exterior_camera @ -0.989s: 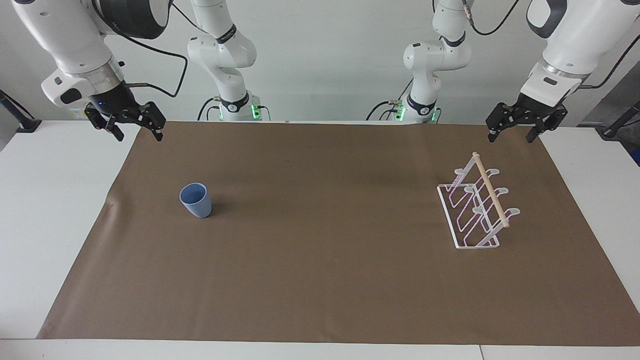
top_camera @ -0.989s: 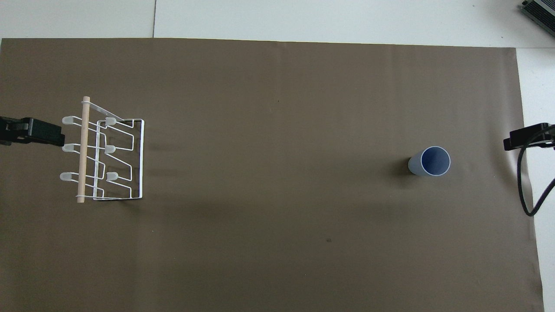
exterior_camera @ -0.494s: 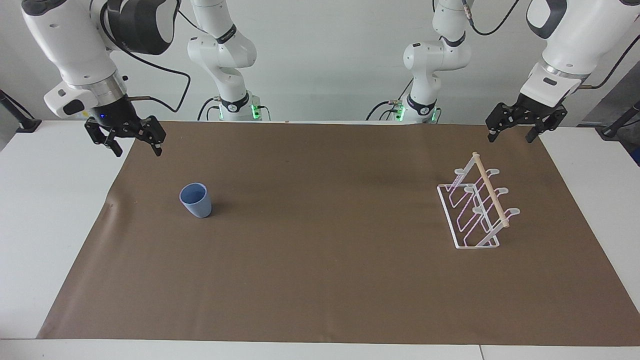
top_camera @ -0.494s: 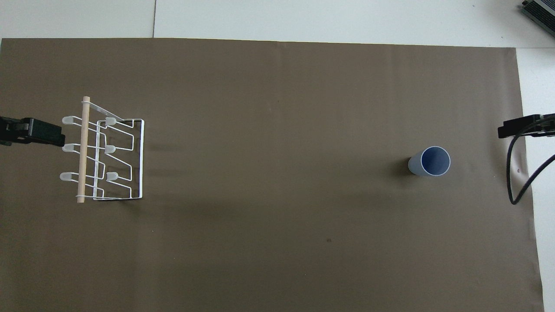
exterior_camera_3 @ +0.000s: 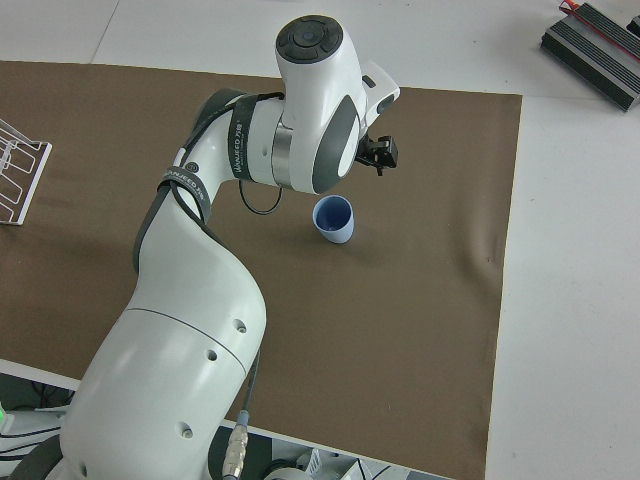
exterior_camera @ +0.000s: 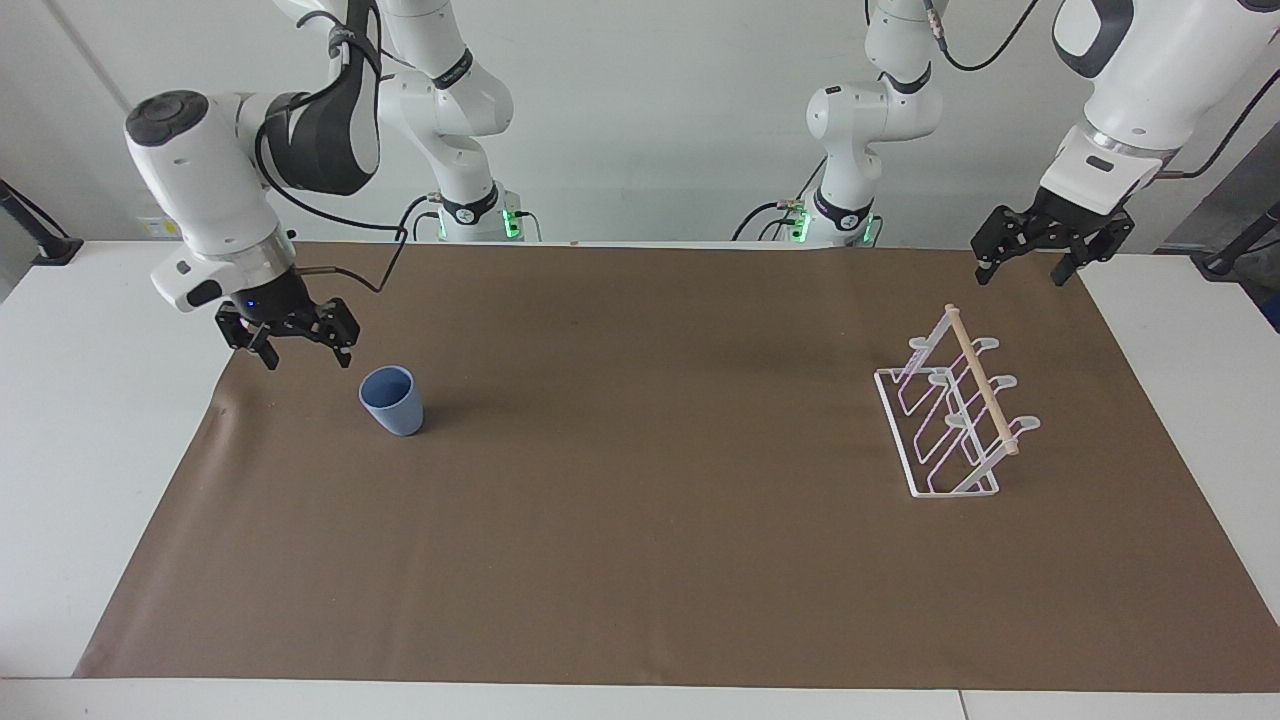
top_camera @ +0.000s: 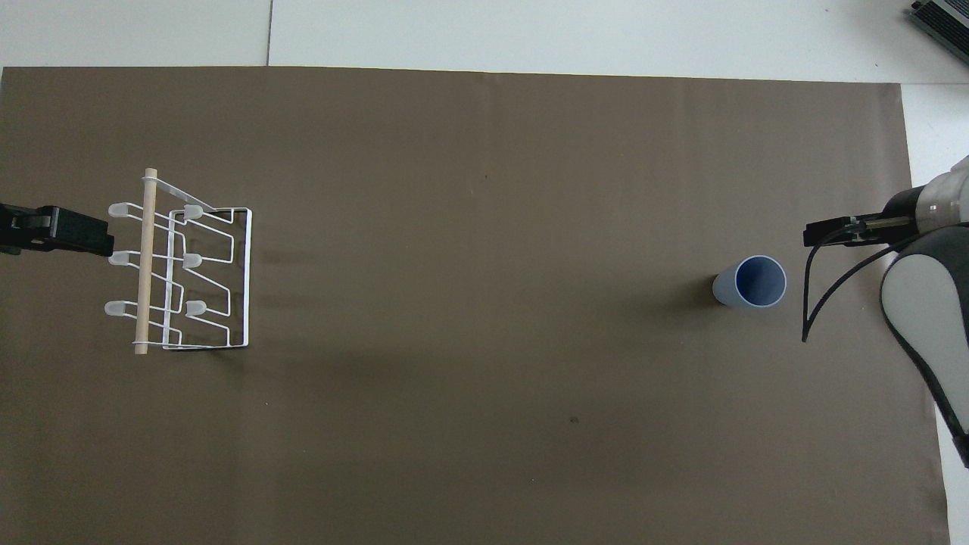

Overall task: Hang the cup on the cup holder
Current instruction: 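Reach the right gripper to the blue cup rim and grasp it, then lift the cup with the right gripper while the left gripper approaches, then close the left gripper on the cup held by the right gripper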

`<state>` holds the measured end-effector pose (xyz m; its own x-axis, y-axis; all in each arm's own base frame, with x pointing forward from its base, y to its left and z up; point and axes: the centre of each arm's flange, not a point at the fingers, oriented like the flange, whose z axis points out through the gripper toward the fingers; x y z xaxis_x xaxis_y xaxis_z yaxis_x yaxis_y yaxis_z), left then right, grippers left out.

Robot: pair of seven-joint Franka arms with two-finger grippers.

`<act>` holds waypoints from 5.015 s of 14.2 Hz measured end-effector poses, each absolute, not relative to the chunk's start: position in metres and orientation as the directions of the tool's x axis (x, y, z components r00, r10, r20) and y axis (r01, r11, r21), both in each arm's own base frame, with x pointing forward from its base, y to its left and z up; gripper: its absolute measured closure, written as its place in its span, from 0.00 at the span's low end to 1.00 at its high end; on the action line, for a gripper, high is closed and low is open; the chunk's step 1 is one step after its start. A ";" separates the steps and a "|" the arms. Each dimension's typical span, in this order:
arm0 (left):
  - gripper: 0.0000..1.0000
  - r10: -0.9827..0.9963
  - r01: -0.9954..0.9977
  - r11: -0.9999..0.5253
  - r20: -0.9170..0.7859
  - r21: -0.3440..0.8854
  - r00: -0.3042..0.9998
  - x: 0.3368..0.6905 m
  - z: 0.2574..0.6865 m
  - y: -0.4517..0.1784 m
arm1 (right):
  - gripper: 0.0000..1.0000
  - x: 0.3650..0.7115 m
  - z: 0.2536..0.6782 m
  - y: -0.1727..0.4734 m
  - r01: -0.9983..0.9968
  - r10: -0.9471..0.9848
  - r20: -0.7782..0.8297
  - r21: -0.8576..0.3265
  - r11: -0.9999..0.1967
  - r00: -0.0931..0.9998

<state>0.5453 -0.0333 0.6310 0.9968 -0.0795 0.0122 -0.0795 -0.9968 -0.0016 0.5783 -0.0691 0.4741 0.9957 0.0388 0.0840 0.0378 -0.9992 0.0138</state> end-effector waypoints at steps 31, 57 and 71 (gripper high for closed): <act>0.00 -0.080 -0.080 -0.997 0.012 -0.002 0.997 0.545 0.631 -0.034 | 0.95 0.564 0.381 -0.044 0.080 0.081 0.073 0.012 -0.997 0.994; 0.00 0.358 0.465 -0.630 -0.298 0.622 0.885 0.519 0.588 -0.069 | 0.95 0.585 0.559 0.124 0.052 -0.035 0.091 -0.798 -0.601 0.995; 0.00 0.445 0.881 0.191 -0.838 0.434 0.316 0.498 0.553 -0.202 | 0.95 0.556 0.576 0.273 -0.238 -0.319 -0.072 -0.820 -0.521 0.945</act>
<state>0.4984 -0.2019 0.5532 0.3164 0.4448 -0.8379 0.8806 0.1907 0.4338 0.5556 0.2733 0.5755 0.9450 -0.3191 -0.0715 -0.2380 -0.5210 -0.8197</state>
